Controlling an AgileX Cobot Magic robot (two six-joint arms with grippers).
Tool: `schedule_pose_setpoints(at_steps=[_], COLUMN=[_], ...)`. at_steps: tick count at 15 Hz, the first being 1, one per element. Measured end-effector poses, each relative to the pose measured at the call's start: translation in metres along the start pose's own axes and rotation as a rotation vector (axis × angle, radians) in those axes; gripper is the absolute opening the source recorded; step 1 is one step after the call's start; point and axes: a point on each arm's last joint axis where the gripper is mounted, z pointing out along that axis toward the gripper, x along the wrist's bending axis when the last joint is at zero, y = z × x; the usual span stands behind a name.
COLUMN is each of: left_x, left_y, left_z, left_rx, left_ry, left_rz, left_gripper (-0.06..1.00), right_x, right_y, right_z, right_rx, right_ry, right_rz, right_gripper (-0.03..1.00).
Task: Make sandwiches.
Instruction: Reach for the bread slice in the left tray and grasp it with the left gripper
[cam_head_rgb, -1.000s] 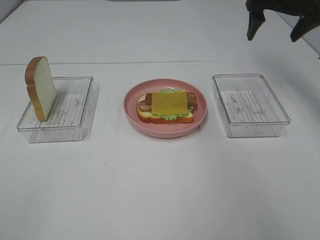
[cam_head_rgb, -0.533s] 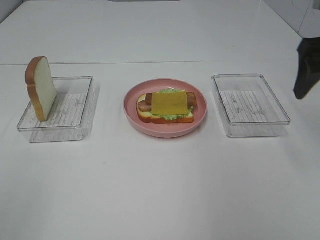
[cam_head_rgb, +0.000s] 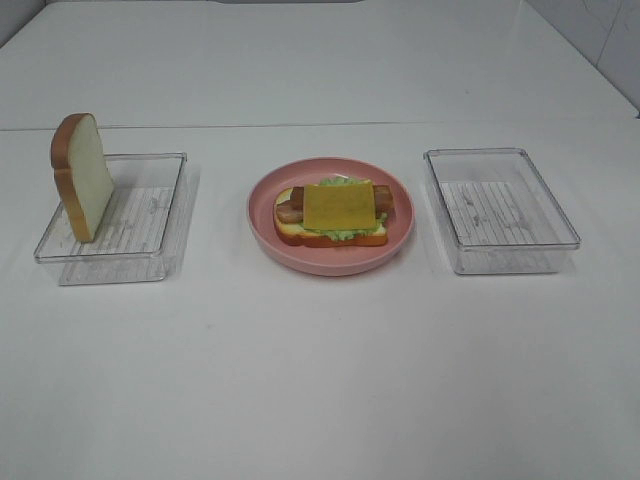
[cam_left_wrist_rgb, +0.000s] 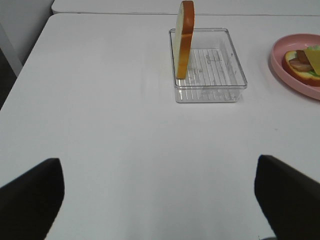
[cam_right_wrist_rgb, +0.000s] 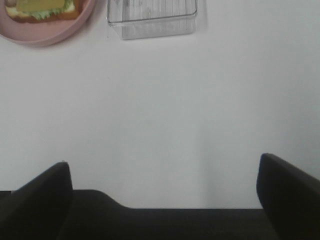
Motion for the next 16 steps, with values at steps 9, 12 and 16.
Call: schedule_pose_setpoints(at_steps=[9,12,16], left_x=[0.000,0.000,0.000], left_y=[0.000,0.000,0.000], left_z=[0.000,0.000,0.000], left_rx=[0.000,0.000,0.000], left_ry=[0.001,0.002,0.002], left_rz=[0.000,0.001,0.001], left_gripper=[0.95,0.95,0.95], right_x=[-0.005,-0.005,-0.005], right_y=[-0.081,-0.081,-0.081], right_z=[-0.018,-0.017,-0.017], right_rx=[-0.290,-0.289,-0.289], right_ry=[0.006,0.005,0.005], right_rz=[-0.074,-0.075,-0.075], right_gripper=[0.96,0.96,0.96])
